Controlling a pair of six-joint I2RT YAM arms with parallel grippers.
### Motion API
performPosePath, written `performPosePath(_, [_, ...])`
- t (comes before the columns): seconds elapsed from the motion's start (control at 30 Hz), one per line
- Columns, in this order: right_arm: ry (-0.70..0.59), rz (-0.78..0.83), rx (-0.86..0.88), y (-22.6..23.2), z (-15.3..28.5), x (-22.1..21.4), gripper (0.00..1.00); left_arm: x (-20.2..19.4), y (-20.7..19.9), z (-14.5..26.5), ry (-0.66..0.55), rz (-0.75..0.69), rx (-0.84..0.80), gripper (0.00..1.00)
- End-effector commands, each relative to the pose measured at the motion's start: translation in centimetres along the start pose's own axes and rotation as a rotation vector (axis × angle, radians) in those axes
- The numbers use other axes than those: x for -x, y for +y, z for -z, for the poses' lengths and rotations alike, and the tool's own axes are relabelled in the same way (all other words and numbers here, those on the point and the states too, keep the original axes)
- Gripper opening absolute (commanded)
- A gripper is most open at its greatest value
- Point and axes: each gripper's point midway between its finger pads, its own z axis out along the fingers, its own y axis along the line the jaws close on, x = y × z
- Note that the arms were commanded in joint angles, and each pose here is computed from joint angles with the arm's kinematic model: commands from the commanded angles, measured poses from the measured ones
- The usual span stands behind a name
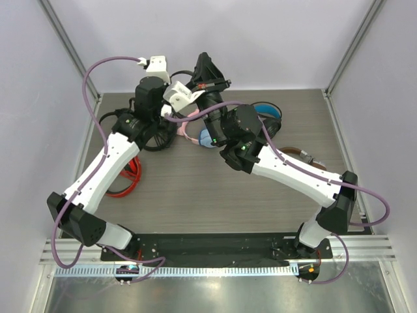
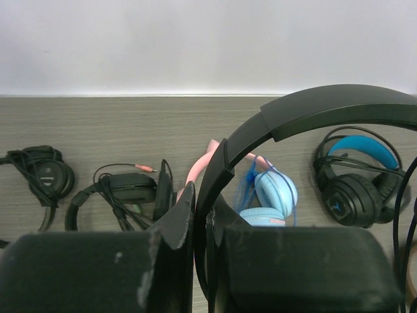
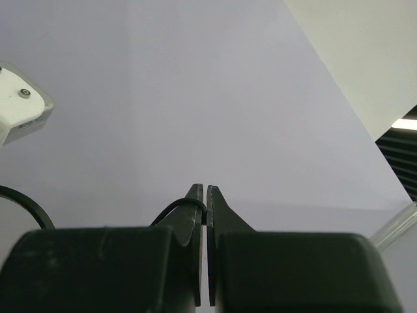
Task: Wrap the headphones
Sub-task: Wrap the headphone cable with the right arm
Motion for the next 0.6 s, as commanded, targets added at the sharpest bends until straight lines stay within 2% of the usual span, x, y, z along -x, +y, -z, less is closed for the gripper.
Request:
performPosePath(0.0, [-0.111, -0.051, -0.070, -4.6, -0.5, 2.8, 0.01, -0.2, 1.1, -0.2, -0.009, -0.080, 0.068, 0.00])
performPosePath(0.43, [-0.142, -0.121, -0.049, -5.2, 1.4, 5.6, 0.01, 0.0, 2.1, -1.5, -0.010, -0.100, 0.196, 0.00])
performPosePath(0.57, [-0.169, -0.123, -0.039, -5.1, 2.0, 6.8, 0.01, -0.4, 1.6, -1.8, -0.006, -0.085, 0.180, 0.00])
